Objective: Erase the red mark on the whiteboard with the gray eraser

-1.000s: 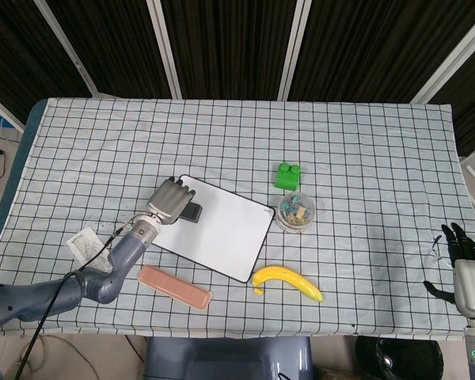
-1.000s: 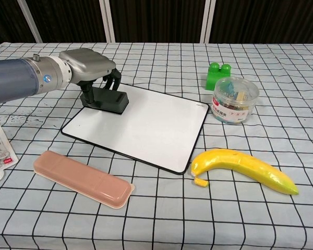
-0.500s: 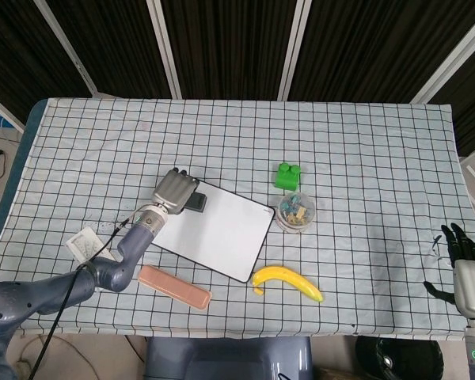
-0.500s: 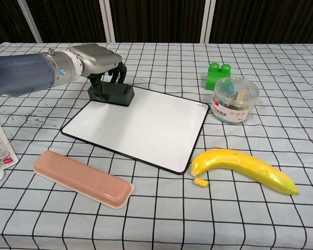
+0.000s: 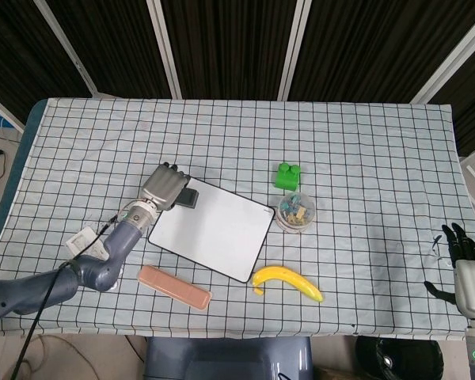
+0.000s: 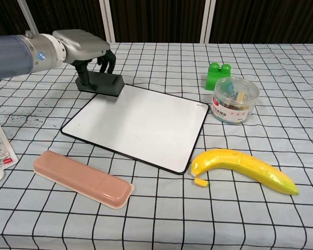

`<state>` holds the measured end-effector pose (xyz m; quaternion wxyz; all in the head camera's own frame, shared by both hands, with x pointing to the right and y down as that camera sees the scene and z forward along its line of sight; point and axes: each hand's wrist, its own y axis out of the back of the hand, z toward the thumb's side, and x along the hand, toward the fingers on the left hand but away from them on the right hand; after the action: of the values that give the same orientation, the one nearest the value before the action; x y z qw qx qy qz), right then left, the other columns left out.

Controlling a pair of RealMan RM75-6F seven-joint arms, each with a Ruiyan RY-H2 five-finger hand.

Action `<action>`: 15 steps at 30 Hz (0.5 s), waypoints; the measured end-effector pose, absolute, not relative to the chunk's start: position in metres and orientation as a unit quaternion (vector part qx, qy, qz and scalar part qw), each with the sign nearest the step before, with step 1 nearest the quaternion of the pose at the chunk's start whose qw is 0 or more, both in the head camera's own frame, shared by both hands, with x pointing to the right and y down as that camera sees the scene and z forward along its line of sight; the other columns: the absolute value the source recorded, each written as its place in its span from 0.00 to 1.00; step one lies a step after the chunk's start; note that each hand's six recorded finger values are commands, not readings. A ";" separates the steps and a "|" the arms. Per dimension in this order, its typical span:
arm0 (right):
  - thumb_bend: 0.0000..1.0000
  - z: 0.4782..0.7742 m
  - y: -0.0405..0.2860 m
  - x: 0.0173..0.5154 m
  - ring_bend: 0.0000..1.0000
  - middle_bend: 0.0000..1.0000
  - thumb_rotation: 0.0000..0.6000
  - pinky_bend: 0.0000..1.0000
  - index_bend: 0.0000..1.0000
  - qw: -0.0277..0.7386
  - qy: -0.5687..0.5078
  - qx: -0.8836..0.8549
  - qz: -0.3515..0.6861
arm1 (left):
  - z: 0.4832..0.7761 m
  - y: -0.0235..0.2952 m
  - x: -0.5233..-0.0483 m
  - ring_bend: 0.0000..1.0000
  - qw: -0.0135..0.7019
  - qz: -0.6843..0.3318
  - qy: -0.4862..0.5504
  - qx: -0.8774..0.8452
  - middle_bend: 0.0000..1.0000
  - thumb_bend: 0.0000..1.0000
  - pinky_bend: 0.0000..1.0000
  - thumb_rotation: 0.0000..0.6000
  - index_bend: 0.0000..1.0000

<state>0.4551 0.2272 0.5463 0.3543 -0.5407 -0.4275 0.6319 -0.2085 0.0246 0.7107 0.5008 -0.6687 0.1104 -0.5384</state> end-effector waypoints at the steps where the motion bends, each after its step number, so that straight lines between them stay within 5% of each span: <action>1: 0.03 0.546 0.227 0.455 0.17 0.08 1.00 0.18 0.00 0.354 -0.428 -0.541 0.632 | 0.706 0.023 -0.214 0.28 0.507 -0.539 0.107 -0.665 0.50 0.28 0.33 1.00 0.47; 7: 0.03 0.545 0.228 0.453 0.17 0.08 1.00 0.18 0.00 0.356 -0.427 -0.542 0.630 | 0.679 0.019 -0.261 0.28 0.523 -0.559 0.094 -0.636 0.50 0.28 0.33 1.00 0.47; 15: 0.03 0.546 0.228 0.453 0.17 0.08 1.00 0.18 0.00 0.355 -0.428 -0.541 0.632 | 0.684 0.026 -0.305 0.28 0.492 -0.583 0.100 -0.639 0.50 0.28 0.33 1.00 0.47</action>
<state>0.4535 0.2285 0.5459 0.3545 -0.5406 -0.4276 0.6319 -0.3047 0.0265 0.6844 0.4916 -0.6394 0.1005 -0.5826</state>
